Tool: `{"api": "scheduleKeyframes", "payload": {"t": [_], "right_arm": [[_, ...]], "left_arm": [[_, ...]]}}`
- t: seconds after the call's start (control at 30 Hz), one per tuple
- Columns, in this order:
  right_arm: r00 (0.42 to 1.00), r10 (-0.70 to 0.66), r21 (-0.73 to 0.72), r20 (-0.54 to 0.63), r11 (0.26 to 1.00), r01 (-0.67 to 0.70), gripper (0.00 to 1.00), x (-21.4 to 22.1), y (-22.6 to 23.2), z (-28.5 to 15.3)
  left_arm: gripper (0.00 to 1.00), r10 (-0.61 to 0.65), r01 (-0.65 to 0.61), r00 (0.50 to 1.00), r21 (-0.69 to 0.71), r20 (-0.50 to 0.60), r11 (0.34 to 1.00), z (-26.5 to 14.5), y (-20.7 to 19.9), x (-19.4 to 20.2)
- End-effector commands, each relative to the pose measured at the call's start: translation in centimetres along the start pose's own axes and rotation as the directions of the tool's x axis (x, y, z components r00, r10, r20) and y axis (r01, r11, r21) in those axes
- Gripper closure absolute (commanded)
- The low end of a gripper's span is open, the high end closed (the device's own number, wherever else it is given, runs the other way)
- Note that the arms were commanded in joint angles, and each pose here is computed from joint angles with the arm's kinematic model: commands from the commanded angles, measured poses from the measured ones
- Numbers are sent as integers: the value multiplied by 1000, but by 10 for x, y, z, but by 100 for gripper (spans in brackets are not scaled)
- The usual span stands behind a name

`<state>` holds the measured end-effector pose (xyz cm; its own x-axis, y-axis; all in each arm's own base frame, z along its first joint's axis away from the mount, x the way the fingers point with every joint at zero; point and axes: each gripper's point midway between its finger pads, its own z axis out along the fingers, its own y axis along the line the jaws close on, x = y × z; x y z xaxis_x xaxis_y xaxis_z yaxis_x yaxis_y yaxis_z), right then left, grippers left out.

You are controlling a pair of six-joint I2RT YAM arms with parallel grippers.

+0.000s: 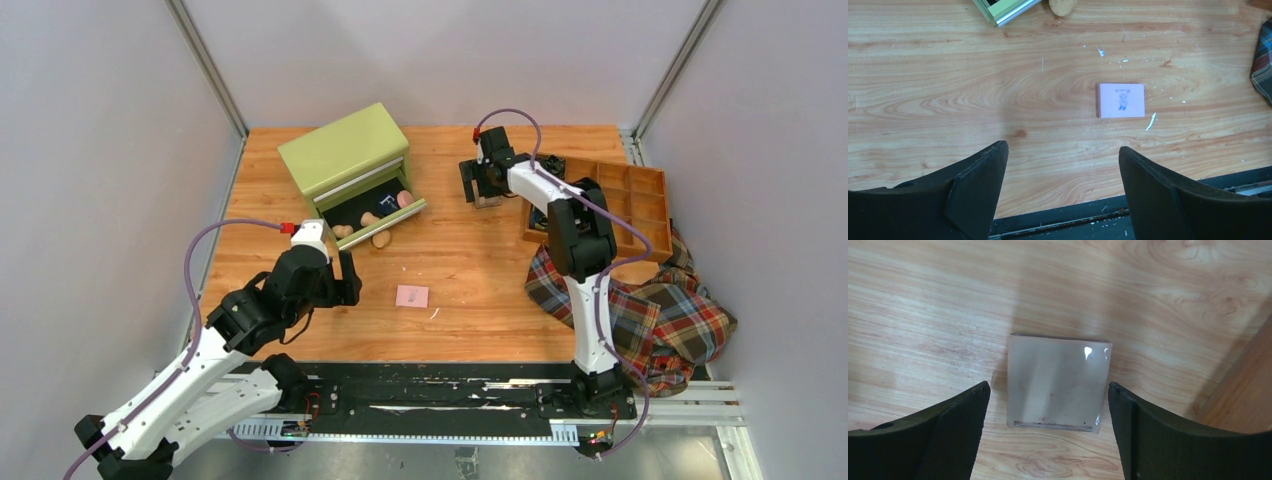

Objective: Organize the makeup

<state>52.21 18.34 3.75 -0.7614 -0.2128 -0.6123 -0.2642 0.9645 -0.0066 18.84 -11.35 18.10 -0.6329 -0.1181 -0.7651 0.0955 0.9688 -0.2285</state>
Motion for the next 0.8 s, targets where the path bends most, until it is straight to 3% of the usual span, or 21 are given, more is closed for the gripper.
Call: {"api": "scheduleKeyframes", "payload": {"t": [0.0,0.17,0.33,0.57,0.77], "right_arm": [[998,0,-10,-58,1000,0,17,15,-8,8],[997,0,-14,-74,1000,-1,25,23,-8,6],[997,20,-56,-69,998,-24,54,22,0,-8],[999,24,-141,-21,990,-27,59,4,27,-66],[997,-5,-264,81,964,26,58,-23,88,-120]], "left_arm": [[14,-12,12,1000,-7,16,1000,0,2,-3],[14,-13,13,1000,-9,17,1000,0,3,-2],[14,-13,14,1000,-13,18,1000,0,5,-1],[13,-18,19,1000,-55,26,998,-2,13,0],[12,-33,42,998,-193,48,980,-12,39,-5]]}}
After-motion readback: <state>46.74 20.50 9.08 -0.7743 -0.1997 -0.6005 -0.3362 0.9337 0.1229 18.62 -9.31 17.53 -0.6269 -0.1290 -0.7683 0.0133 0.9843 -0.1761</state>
